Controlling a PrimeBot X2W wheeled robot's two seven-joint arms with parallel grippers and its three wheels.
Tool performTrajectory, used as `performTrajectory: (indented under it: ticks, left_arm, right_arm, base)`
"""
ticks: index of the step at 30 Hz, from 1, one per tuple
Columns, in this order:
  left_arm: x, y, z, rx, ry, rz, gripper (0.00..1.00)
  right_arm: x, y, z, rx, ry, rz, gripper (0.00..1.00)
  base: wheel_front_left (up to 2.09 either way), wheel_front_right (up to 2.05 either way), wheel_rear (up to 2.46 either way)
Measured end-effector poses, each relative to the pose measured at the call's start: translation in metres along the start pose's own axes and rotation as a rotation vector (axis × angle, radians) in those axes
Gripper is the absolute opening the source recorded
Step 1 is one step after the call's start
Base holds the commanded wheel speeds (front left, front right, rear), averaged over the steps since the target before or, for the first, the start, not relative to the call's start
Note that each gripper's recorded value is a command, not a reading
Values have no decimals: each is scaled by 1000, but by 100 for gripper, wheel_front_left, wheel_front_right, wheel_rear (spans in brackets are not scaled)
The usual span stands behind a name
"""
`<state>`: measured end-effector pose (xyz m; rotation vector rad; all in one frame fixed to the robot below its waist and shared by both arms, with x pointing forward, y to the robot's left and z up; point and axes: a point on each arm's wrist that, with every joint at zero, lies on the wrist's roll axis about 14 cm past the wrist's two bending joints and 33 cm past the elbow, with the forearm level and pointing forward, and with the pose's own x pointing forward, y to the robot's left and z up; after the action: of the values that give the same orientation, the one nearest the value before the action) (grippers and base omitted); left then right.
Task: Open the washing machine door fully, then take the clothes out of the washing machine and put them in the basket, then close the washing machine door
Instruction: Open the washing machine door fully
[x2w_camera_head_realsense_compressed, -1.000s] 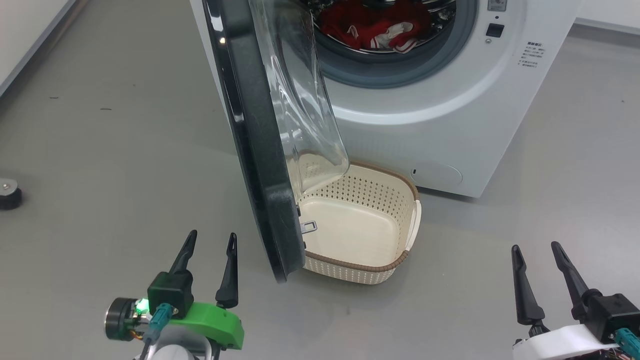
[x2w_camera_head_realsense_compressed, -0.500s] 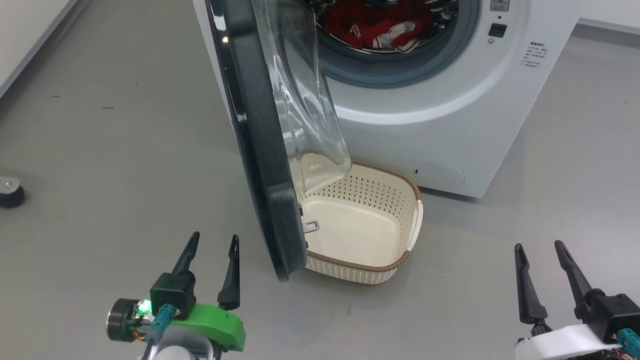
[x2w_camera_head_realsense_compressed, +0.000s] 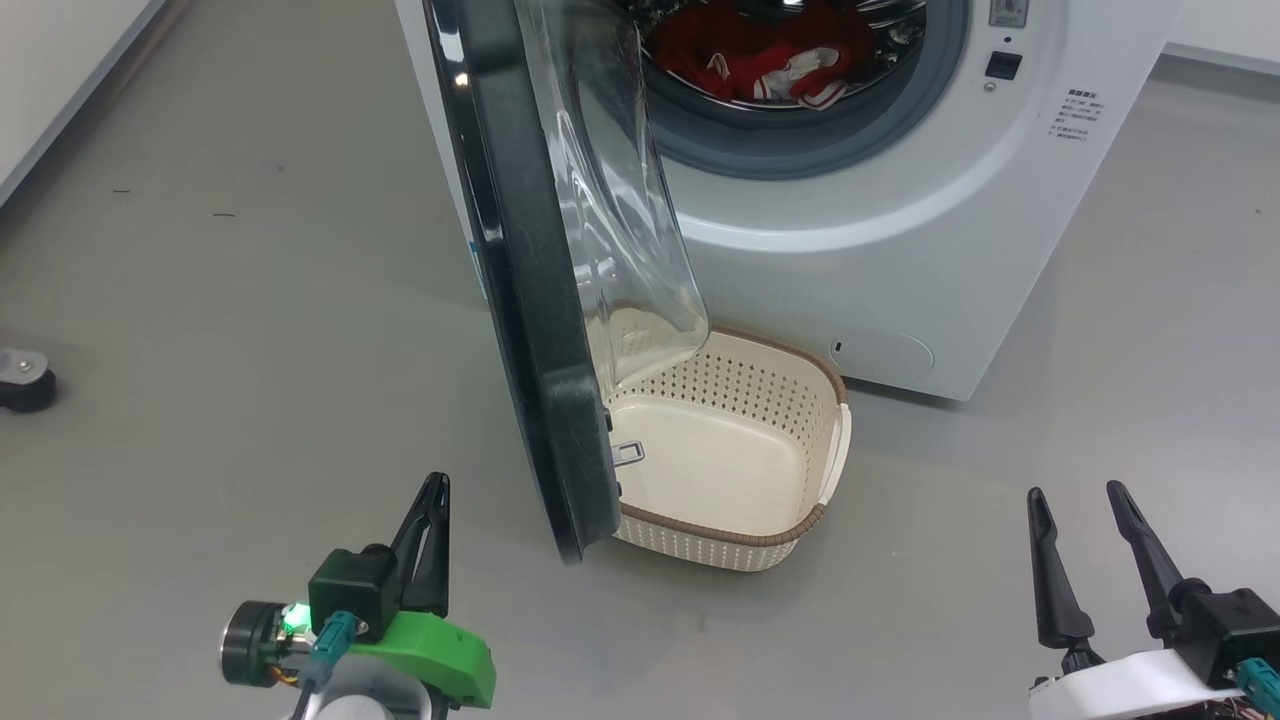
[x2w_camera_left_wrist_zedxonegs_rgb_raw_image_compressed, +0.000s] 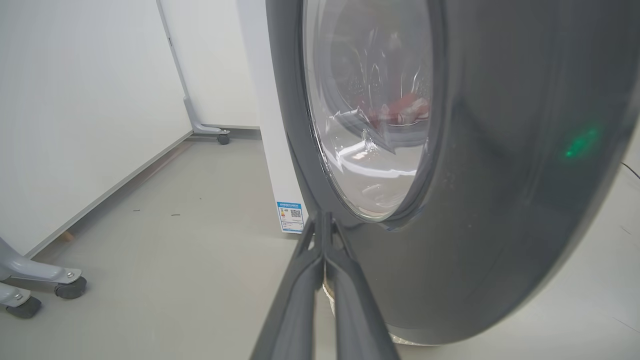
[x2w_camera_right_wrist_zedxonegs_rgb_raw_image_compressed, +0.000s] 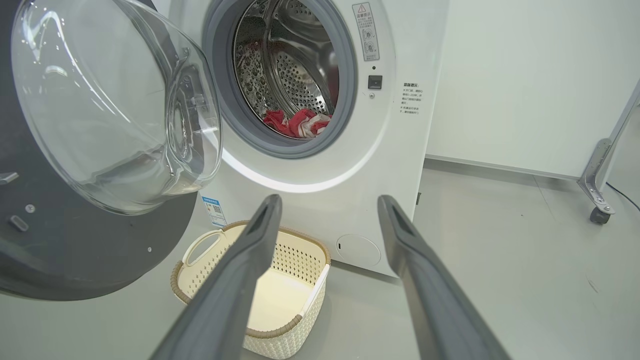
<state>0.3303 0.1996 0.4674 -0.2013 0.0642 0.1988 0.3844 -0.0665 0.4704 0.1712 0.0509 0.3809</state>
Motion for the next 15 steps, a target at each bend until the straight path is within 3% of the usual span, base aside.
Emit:
performTrajectory:
  ticks: [9,15]
  left_arm:
    - [3,-4,25,-4,-79,-13,0]
    - [11,-9,87,11,-268,-33,0]
  right_arm:
    - [0,1,2,-3,-8,3,100]
    - [0,1,3,-6,-12,3,100]
  base:
    - [0,0,0]
    - [0,0,0]
